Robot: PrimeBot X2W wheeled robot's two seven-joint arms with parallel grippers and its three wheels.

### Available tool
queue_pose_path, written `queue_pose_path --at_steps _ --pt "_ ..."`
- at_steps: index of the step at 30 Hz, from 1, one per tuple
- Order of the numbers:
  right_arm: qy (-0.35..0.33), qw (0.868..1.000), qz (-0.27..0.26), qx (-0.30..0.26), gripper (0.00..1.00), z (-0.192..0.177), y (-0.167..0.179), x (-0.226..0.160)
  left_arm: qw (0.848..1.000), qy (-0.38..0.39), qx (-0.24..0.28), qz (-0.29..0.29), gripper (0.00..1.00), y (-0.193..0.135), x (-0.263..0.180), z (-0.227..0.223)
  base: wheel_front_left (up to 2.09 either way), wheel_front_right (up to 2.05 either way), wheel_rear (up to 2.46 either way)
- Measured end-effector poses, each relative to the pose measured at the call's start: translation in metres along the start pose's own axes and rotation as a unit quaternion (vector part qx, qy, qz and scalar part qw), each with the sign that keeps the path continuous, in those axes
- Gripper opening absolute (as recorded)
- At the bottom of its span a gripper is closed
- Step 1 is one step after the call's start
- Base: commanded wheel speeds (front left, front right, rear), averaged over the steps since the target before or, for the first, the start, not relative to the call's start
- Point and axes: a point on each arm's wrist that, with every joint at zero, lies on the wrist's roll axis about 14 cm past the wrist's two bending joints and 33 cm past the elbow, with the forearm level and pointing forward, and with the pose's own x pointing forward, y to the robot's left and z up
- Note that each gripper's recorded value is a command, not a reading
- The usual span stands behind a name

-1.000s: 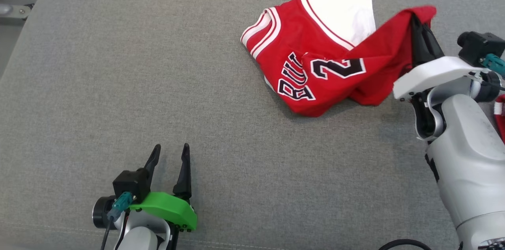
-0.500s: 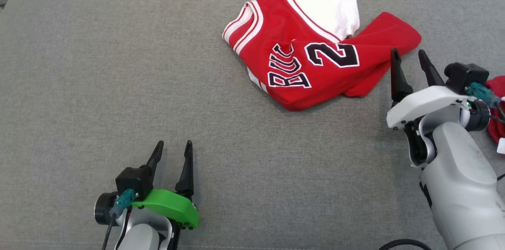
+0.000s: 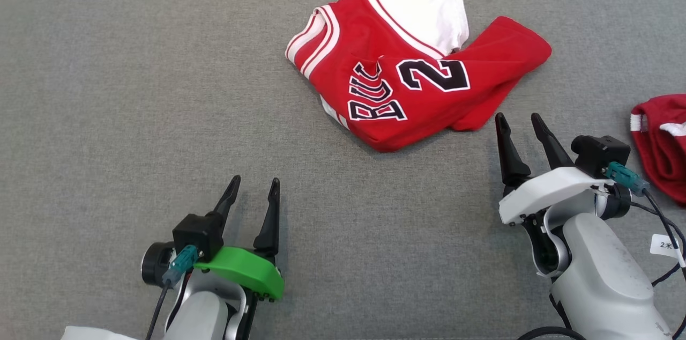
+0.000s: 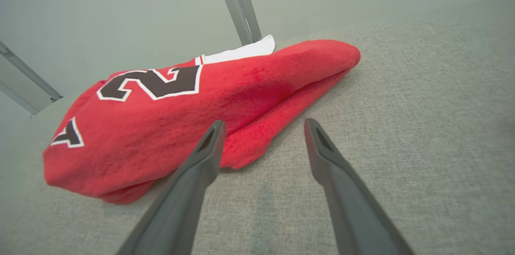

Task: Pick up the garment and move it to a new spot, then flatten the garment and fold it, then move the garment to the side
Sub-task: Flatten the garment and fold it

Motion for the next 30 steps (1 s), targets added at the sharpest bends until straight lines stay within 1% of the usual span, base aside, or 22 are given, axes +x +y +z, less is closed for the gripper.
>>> queue_pose_path --at_steps 7,13,17,21,25,28,29,30 --pt "-0.021 1.000 -0.006 -0.001 1.00 0.013 -0.006 -0.008 0.998 -0.003 0.033 -0.044 1.00 -0.021 0.028 0.007 0.00 0.00 0.00" --pt "-0.029 0.999 -0.029 -0.004 1.00 0.019 -0.024 -0.019 0.995 0.029 0.062 -0.071 1.00 -0.034 0.056 -0.009 0.00 0.00 0.00" --pt "-0.028 0.998 -0.056 -0.007 1.00 0.019 -0.044 -0.027 0.993 0.030 0.067 -0.090 1.00 -0.046 0.078 -0.008 0.00 0.00 0.00" --pt "-0.023 0.997 -0.080 -0.009 1.00 0.015 -0.061 -0.035 0.992 0.042 0.066 -0.104 1.00 -0.056 0.091 -0.018 0.00 0.00 0.00" --pt "-0.017 0.996 -0.092 -0.011 1.00 0.011 -0.070 -0.039 0.990 0.049 0.067 -0.113 1.00 -0.062 0.100 -0.024 0.00 0.00 0.00" --pt "-0.012 0.995 -0.101 -0.011 1.00 0.008 -0.076 -0.040 0.989 0.040 0.063 -0.125 1.00 -0.071 0.115 -0.020 0.00 0.00 0.00" --pt "-0.012 0.994 -0.104 -0.011 1.00 0.008 -0.078 -0.040 0.989 0.040 0.061 -0.128 0.58 -0.073 0.116 -0.021 0.00 0.00 0.00" --pt "-0.012 0.994 -0.106 -0.012 1.00 0.007 -0.080 -0.041 0.989 0.042 0.060 -0.131 0.09 -0.075 0.117 -0.023 0.00 0.00 0.00"
